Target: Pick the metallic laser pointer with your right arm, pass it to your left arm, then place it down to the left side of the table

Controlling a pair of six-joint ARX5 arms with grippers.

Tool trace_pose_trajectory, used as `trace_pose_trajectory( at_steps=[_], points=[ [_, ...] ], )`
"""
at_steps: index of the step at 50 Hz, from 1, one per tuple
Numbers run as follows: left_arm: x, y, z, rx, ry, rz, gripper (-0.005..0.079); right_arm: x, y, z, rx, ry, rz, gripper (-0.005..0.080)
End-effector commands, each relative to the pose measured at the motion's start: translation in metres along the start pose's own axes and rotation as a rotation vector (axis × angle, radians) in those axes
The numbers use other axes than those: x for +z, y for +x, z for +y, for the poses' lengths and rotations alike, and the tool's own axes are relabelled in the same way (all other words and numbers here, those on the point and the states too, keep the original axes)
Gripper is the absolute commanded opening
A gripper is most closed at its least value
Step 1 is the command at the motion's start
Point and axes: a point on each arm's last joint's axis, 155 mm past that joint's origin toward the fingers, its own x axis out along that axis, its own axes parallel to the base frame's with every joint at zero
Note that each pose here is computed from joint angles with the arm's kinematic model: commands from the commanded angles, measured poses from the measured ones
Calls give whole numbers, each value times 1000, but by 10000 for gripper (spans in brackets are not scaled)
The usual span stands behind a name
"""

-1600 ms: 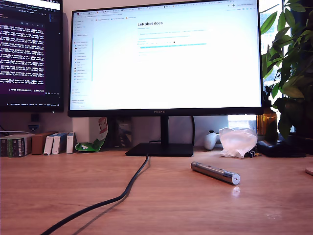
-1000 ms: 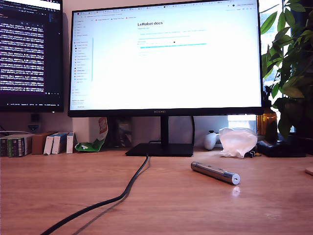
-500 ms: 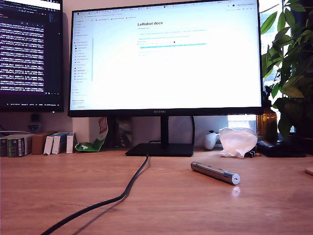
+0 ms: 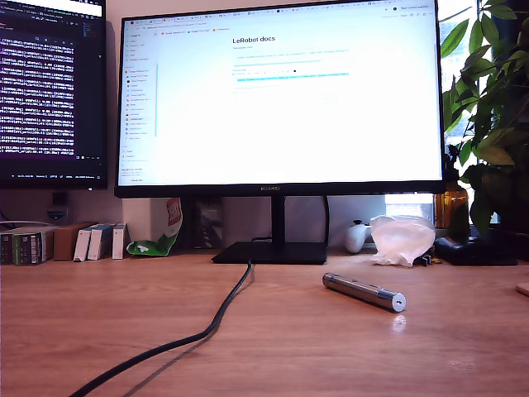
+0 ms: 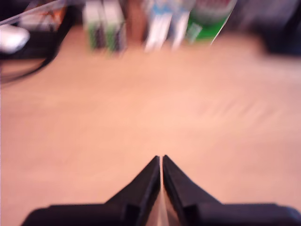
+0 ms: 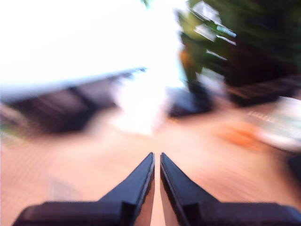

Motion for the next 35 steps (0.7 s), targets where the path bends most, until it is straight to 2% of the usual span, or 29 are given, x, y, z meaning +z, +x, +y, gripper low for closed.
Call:
trace_pose_trajectory(
  at_steps=[1, 8, 14, 17, 21, 26, 31, 35],
  points=[
    [1, 1, -2, -19, -54, -30, -23, 20, -2, 15, 65, 27, -64, -10],
    [42, -5, -17, -100, -194, -184, -23, 54, -9, 32, 117, 44, -135, 43],
    [82, -19, -48, -255, -173, -298, -23, 83, -18, 45, 137, 17, -184, 163],
    [99, -25, -61, -308, -157, -312, -23, 95, -22, 52, 146, 11, -192, 185],
    [121, -31, -77, -363, -132, -311, -4, 104, -24, 58, 155, -20, -175, 186],
    [144, -32, -93, -395, -54, -275, 38, 109, -21, 61, 141, -49, -122, 203],
    [155, -20, -100, -396, 0, -186, 96, 105, -11, 58, 113, -58, -32, 222],
    [153, -8, -100, -385, 54, -104, 122, 100, -2, 54, 90, -69, 47, 235]
  ],
)
